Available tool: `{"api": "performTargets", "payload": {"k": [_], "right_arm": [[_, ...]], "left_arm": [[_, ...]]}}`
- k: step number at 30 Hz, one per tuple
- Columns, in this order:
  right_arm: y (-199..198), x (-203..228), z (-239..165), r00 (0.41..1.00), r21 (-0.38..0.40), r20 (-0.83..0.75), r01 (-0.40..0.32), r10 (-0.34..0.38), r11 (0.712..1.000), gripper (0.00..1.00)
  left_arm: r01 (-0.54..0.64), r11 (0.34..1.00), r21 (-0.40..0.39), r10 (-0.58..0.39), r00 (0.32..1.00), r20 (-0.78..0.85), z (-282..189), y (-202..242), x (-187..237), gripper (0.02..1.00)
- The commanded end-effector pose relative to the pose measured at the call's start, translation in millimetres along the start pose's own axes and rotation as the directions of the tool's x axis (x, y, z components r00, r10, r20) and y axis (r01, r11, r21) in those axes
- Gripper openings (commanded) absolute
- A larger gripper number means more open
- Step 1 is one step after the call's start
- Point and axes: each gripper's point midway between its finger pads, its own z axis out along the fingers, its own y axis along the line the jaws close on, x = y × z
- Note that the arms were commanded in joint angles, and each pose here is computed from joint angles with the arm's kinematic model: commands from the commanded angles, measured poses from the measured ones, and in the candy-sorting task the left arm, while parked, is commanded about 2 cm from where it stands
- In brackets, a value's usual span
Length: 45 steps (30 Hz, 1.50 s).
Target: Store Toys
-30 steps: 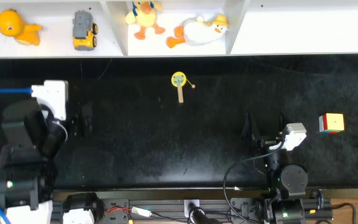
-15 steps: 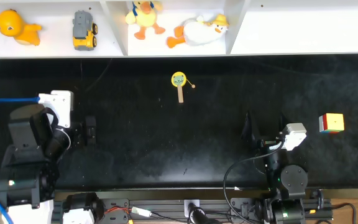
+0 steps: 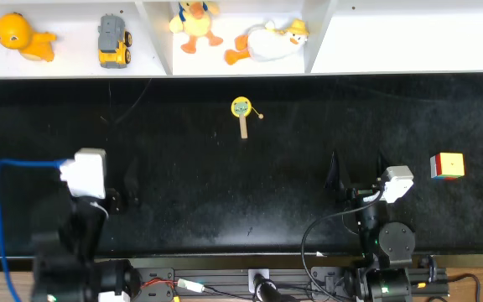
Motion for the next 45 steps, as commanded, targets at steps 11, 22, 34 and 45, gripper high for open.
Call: {"api": "performTargets", "payload": {"k": [11,22,34,45], "right_arm": [[-1.6,3.8,0.4,1.000,0.006,-0.001,0.004,-0.004,1.000,0.996],[-1.6,3.8,0.4,1.000,0.006,-0.001,0.004,-0.004,1.000,0.996],[-1.6,3.8,0.4,1.000,0.006,-0.001,0.003,-0.003,1.000,0.996],[-1.6,3.8,0.4,1.000,0.006,-0.001,0.003,-0.003,1.000,0.993]], "left_arm": [[0.147,0.989,-0.033,-0.133,0.956,0.263,26.1,10.4,34.2,0.998],[0.160,0.987,-0.028,-0.144,0.942,0.303,28.3,11.6,31.5,0.998],[0.159,0.987,-0.028,-0.144,0.942,0.303,28.3,11.5,31.5,0.996],[0.159,0.987,-0.028,-0.144,0.942,0.303,28.3,11.5,31.5,0.998]]}}
